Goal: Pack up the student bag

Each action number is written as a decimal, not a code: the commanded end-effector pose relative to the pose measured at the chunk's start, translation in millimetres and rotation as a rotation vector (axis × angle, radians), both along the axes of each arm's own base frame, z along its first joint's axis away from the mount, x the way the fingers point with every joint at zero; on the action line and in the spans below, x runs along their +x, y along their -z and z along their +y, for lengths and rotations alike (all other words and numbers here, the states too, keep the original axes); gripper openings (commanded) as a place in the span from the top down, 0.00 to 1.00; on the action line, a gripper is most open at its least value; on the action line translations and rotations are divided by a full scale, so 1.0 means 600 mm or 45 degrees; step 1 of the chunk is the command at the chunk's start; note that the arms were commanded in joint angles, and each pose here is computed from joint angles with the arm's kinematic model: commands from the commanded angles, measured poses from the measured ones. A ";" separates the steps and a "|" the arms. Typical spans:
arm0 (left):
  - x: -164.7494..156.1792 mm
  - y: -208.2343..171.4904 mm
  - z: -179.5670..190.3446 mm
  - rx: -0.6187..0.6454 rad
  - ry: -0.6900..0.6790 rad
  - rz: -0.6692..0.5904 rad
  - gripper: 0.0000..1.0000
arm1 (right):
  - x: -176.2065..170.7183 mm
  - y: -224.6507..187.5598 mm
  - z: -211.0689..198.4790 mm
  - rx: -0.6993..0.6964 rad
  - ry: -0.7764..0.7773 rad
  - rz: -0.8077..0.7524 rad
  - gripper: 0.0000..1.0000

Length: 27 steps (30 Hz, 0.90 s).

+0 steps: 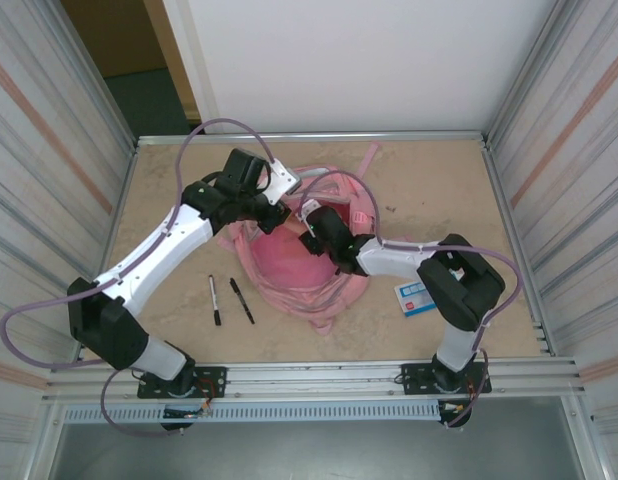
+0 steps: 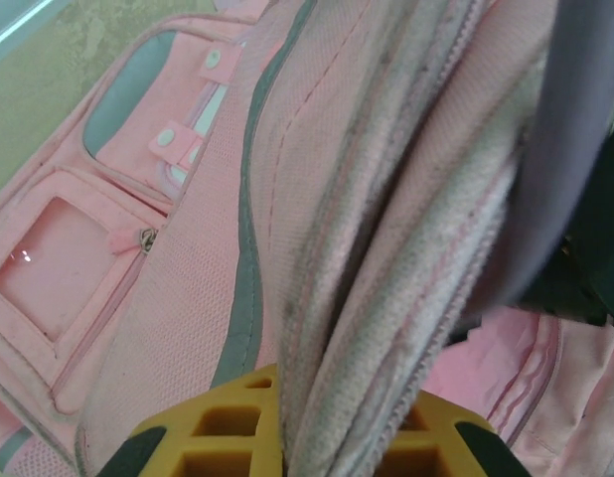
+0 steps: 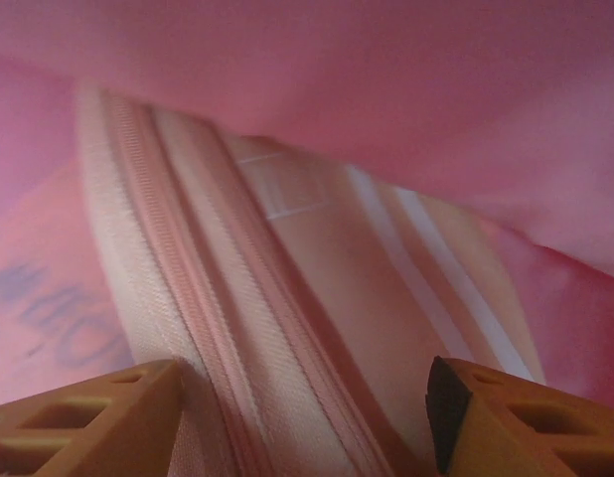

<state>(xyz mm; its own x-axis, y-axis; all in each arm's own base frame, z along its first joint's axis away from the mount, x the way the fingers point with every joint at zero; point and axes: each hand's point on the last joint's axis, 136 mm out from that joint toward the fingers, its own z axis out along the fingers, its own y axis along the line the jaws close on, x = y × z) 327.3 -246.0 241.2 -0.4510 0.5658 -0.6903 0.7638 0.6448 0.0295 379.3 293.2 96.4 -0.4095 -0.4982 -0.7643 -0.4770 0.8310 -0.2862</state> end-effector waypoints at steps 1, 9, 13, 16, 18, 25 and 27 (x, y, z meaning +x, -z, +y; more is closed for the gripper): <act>-0.027 -0.064 -0.016 -0.156 0.087 -0.078 1.00 | 0.031 -0.029 -0.011 0.160 0.180 -0.030 0.34; -0.006 -0.069 0.002 -0.214 -0.071 -0.080 1.00 | -0.106 -0.046 0.010 0.462 0.007 0.473 0.33; -0.010 -0.077 -0.001 -0.269 -0.051 -0.128 1.00 | -0.174 -0.034 0.012 0.507 -0.051 0.622 0.35; -0.012 -0.078 -0.001 -0.275 -0.052 -0.121 1.00 | -0.209 -0.017 0.014 0.509 -0.027 0.673 0.37; -0.014 -0.079 -0.003 -0.276 -0.043 -0.108 1.00 | -0.214 -0.004 0.015 0.575 0.067 0.697 0.40; -0.031 -0.091 -0.029 -0.375 0.043 -0.035 1.00 | -0.114 0.023 -0.012 0.662 0.317 0.488 0.70; -0.042 -0.094 -0.035 -0.391 0.085 -0.002 1.00 | -0.077 0.017 -0.006 0.650 0.293 0.420 0.73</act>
